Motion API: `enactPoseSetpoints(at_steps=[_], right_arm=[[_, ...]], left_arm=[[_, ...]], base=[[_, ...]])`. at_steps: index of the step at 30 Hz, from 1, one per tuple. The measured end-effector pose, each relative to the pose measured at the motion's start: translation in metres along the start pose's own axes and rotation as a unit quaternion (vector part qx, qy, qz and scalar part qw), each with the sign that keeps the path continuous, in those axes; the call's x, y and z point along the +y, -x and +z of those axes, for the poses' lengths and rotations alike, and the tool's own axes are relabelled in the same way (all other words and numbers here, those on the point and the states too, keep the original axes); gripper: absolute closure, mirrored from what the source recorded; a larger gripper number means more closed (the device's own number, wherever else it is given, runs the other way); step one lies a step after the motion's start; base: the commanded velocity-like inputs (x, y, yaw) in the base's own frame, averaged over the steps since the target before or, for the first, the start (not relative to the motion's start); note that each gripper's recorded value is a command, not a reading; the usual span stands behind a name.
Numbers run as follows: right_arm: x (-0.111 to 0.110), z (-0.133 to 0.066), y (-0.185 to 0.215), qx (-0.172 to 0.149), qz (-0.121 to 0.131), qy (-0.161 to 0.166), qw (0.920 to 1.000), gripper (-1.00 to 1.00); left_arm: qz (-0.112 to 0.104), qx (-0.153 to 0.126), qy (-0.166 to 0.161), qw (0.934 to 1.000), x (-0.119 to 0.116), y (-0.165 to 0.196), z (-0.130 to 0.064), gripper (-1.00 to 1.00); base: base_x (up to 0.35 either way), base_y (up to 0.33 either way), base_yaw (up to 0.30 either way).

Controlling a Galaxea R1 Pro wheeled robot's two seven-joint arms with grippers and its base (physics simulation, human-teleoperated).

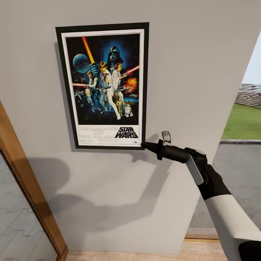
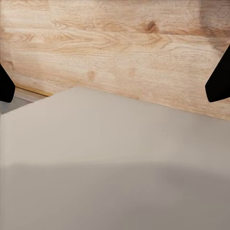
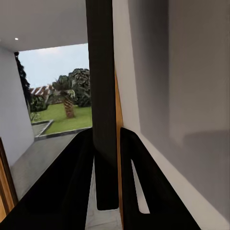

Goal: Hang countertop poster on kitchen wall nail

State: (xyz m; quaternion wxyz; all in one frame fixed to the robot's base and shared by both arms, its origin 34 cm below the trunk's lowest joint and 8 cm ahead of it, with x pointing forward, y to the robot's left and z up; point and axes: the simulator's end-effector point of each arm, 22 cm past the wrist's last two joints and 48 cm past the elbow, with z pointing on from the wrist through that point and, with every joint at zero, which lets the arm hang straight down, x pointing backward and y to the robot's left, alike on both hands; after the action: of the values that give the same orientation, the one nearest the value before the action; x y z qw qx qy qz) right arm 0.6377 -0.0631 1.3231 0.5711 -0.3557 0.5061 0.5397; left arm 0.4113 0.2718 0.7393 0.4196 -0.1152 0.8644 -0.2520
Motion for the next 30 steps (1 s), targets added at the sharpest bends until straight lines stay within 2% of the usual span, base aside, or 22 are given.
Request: enactPoseSetpoints(at_steps=[30], right_arm=[[0.0000, -0.0004, 0.0001, 0.000, 0.000, 0.000, 1.0000, 1.00]], left_arm=[[0.000, 0.000, 0.000, 1.0000, 0.0000, 0.0001, -0.0001, -1.00]], base=[[0.028, 0.000, 0.000]])
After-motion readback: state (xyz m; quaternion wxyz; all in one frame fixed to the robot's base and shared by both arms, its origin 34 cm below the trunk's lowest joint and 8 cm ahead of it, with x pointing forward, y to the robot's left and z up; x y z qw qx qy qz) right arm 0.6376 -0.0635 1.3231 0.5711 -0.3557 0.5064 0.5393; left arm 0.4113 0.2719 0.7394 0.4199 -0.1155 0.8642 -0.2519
